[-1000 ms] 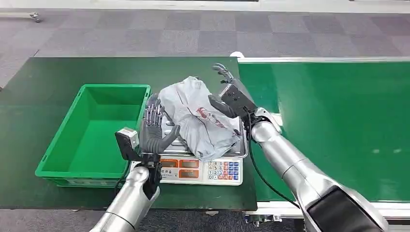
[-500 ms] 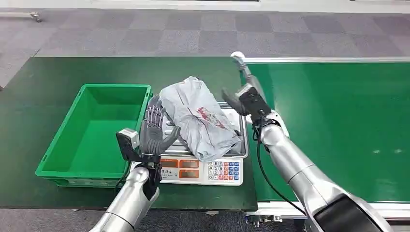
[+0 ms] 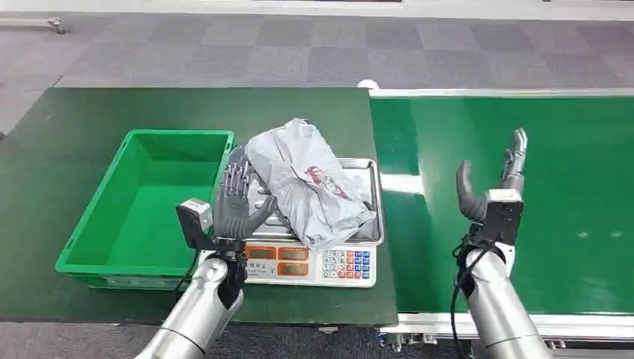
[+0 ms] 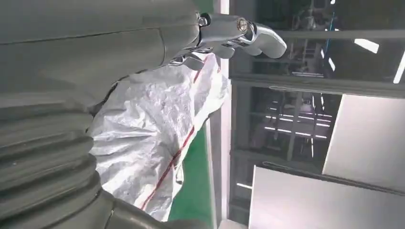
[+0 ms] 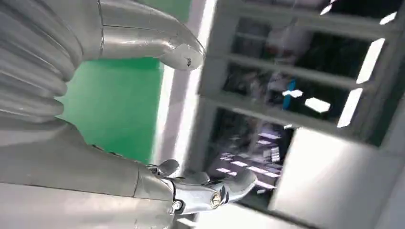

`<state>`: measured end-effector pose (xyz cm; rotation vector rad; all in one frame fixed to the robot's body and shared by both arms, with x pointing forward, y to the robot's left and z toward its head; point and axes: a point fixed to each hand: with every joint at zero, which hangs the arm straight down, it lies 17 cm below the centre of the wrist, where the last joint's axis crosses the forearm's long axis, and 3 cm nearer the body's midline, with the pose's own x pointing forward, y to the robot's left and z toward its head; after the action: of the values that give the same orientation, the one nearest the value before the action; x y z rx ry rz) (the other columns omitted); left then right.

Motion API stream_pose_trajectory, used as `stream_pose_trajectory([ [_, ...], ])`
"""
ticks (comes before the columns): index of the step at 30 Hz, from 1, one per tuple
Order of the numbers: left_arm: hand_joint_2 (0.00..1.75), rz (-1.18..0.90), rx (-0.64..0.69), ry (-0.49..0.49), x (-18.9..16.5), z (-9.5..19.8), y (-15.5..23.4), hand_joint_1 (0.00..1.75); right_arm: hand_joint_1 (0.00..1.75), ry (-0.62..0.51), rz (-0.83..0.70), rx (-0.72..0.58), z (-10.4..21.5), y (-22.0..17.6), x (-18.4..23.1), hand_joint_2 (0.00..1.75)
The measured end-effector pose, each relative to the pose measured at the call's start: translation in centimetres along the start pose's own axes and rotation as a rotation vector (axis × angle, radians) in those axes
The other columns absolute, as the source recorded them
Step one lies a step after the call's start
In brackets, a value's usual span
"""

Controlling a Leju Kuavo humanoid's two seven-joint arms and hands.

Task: Moved the parcel from conveyor to table for the left to box.

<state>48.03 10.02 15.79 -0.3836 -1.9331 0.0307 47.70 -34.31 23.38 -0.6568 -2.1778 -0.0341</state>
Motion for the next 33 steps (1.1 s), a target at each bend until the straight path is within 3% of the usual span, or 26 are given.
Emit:
stream_pose_trajectory([
  [5, 1.75, -0.021, -0.005, -0.002, 0.0, 0.4, 0.3, 0.00, 0.00, 0.117, -0.012, 0.079, 4.7, -1.2, -3.7, 1.75],
  [12, 1.75, -0.089, -0.047, 0.003, -0.4, 0.7, 0.3, 0.00, 0.00, 0.178, -0.044, 0.241, 9.6, -0.2, -5.4, 1.75],
  [17, 1.75, -0.356, -0.129, 0.003, -1.2, 0.5, -0.5, 0.00, 0.00, 0.140, 0.025, 0.278, 10.3, 0.1, -5.2, 1.75],
  [21, 1.75, -0.606, -0.274, 0.035, -2.9, 0.2, -2.5, 0.00, 0.00, 0.134, 0.034, 0.285, 10.4, 0.2, -5.1, 1.75],
  [26, 1.75, -0.685, -0.353, 0.043, -3.6, 0.1, -3.6, 0.00, 0.00, 0.136, 0.032, 0.289, 10.5, 0.2, -5.2, 1.75],
  [33, 1.75, -0.882, -0.537, 0.203, -7.8, 1.0, -4.8, 0.00, 0.00, 0.132, 0.036, 0.309, 10.8, 0.7, -5.1, 1.75],
])
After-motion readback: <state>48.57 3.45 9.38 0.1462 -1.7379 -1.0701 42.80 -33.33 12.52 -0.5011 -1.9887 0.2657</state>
